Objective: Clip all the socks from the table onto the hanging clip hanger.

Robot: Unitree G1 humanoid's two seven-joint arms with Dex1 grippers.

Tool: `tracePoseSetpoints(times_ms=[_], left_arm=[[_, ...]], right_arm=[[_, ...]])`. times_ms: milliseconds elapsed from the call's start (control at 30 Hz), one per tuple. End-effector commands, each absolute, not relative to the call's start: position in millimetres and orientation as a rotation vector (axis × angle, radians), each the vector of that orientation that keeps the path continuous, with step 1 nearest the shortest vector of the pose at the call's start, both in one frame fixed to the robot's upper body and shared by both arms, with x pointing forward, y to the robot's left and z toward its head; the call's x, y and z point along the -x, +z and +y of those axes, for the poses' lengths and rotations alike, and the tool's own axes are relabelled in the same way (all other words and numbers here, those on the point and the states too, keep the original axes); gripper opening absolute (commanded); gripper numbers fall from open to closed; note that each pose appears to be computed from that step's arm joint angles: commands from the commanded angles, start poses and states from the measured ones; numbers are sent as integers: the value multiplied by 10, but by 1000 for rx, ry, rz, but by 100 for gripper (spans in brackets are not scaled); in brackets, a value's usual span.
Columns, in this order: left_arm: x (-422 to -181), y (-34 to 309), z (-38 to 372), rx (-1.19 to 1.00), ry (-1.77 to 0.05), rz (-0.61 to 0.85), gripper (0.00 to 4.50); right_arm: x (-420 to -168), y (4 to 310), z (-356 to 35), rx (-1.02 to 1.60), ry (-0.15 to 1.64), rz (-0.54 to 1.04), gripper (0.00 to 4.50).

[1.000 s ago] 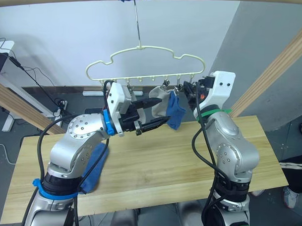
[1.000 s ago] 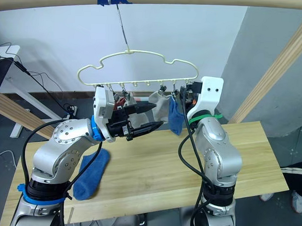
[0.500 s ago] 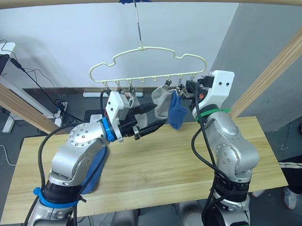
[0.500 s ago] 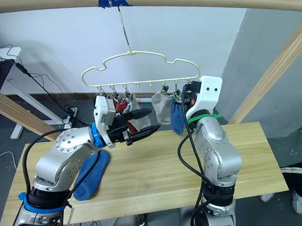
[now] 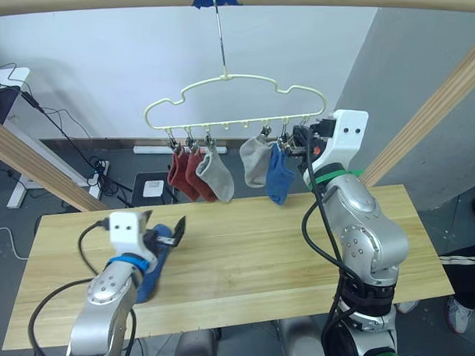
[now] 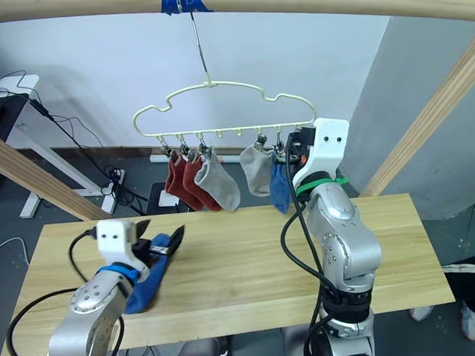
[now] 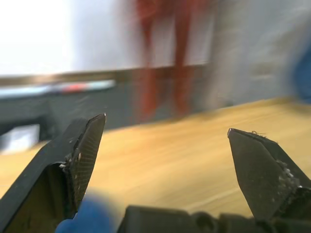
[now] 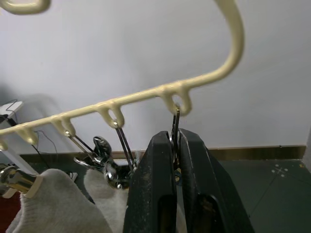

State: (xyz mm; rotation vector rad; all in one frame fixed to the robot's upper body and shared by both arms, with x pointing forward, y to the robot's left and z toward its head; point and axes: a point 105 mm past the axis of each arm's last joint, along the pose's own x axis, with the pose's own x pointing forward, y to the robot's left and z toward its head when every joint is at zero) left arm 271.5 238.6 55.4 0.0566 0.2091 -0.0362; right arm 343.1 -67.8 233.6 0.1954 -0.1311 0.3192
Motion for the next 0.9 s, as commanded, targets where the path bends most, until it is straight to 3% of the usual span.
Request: tracePoseSetpoints(times_ms=[33, 200, 667, 767, 900], left_arm=[[-2598, 407, 2586, -52, 31, 263, 444], [-2505, 142, 2773, 21, 110, 359, 444], [-2453, -237, 2618, 60, 41, 549, 444], [-2429, -263, 2636, 56, 50, 559, 388], [-2426, -249, 2599, 59, 21, 552, 281]], right_arm=[[-3386, 2477, -640, -200, 349, -189, 0], [-3386, 2479, -633, -197, 352, -189, 0], [-3372, 2470, -594, -189, 368, -186, 0], [-3371, 2472, -585, -190, 371, -186, 0], [-3374, 2471, -586, -189, 370, -185, 0]])
